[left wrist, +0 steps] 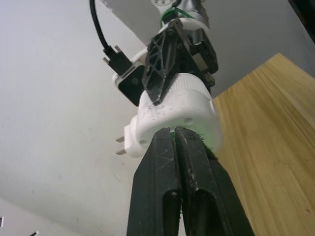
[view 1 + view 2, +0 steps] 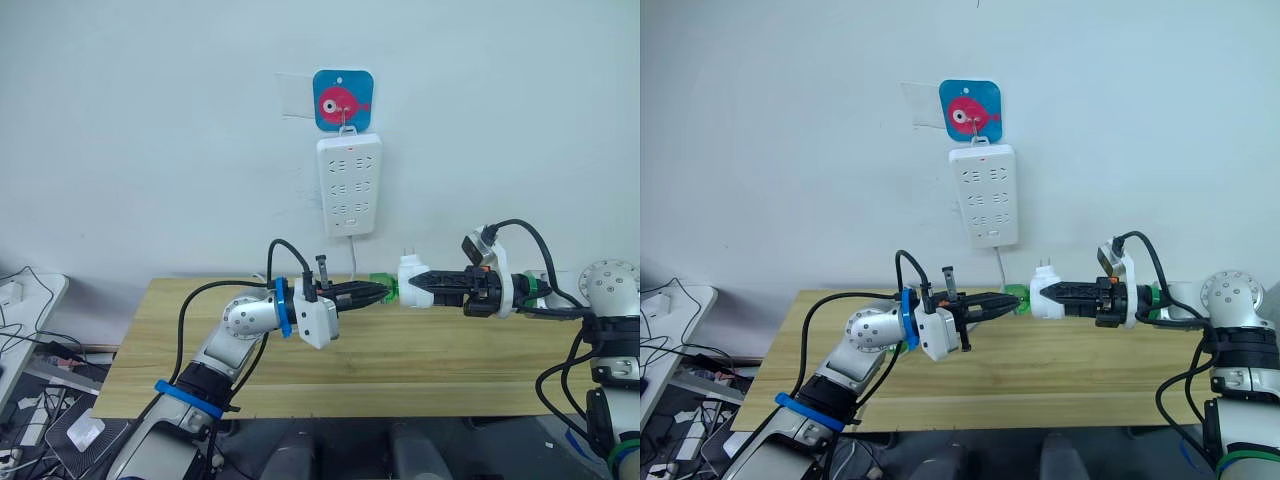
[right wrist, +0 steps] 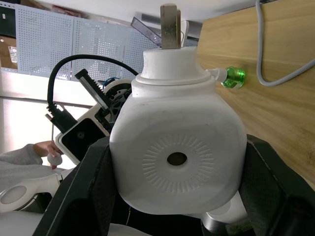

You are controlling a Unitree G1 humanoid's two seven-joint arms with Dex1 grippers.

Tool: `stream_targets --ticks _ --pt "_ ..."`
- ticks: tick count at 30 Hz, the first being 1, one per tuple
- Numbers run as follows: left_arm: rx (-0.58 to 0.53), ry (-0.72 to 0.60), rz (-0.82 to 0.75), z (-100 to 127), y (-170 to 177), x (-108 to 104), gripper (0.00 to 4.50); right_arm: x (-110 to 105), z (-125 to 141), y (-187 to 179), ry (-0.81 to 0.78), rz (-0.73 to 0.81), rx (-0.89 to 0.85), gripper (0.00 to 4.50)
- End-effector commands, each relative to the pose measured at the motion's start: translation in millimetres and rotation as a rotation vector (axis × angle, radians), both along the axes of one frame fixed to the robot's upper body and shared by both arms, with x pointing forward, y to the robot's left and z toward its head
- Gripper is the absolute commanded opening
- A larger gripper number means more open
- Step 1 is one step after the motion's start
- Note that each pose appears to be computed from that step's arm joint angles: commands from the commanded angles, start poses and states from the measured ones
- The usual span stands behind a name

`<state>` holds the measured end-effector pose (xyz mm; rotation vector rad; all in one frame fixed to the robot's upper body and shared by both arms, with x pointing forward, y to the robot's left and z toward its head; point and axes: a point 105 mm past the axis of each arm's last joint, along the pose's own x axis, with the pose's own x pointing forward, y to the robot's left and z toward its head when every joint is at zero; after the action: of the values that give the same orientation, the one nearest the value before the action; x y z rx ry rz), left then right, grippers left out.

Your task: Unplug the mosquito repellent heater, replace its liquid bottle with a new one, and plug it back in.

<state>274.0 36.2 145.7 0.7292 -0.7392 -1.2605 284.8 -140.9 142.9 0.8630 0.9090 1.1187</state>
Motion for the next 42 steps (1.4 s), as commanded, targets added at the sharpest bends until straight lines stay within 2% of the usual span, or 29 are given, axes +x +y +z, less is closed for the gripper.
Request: stream_targets --ticks 1,9,14,15,25,28,33,34,36,39,42 --pt "0.009 -0.052 0.016 5.7 8.6 1.9 0.68 -6.9 19.3 6.5 -0.047 0.066 0.072 2.97" --pt "0.035 -0.084 0.015 -1.6 12.0 1.0 3.08 -8.5 20.2 5.9 -0.044 0.070 0.079 2.97" --pt "0.011 -0.103 0.044 -0.7 9.2 6.6 4.41 -12.5 22.2 6.8 -0.046 0.090 0.090 2.97" --pt "0.008 -0.108 0.042 0.5 7.5 6.5 4.47 -13.3 22.4 7.1 -0.046 0.094 0.090 2.97" --pt "-0.006 -0.131 0.009 4.6 1.6 2.0 4.47 -14.4 20.6 7.2 -0.042 0.097 0.081 2.97" --pt "-0.007 -0.127 -0.006 4.3 1.4 -0.7 3.90 -14.5 20.3 7.2 -0.042 0.097 0.080 2.97" --pt "-0.003 -0.112 -0.012 3.0 1.4 -1.3 2.41 -14.7 19.7 7.3 -0.042 0.097 0.078 2.97" --pt "-0.002 -0.097 -0.012 2.0 1.5 -0.9 2.23 -14.8 19.8 7.4 -0.042 0.097 0.079 2.97" --pt "-0.009 -0.049 -0.007 0.3 1.9 0.7 2.23 -15.0 19.8 7.4 -0.043 0.098 0.079 2.97" --pt "-0.061 0.130 -0.009 5.6 0.3 3.1 2.23 -15.5 19.6 6.9 -0.045 0.100 0.070 2.97" --pt "-0.090 0.472 -0.059 8.7 -2.3 -0.7 2.23 -15.3 18.6 5.5 -0.055 0.098 0.047 2.97"
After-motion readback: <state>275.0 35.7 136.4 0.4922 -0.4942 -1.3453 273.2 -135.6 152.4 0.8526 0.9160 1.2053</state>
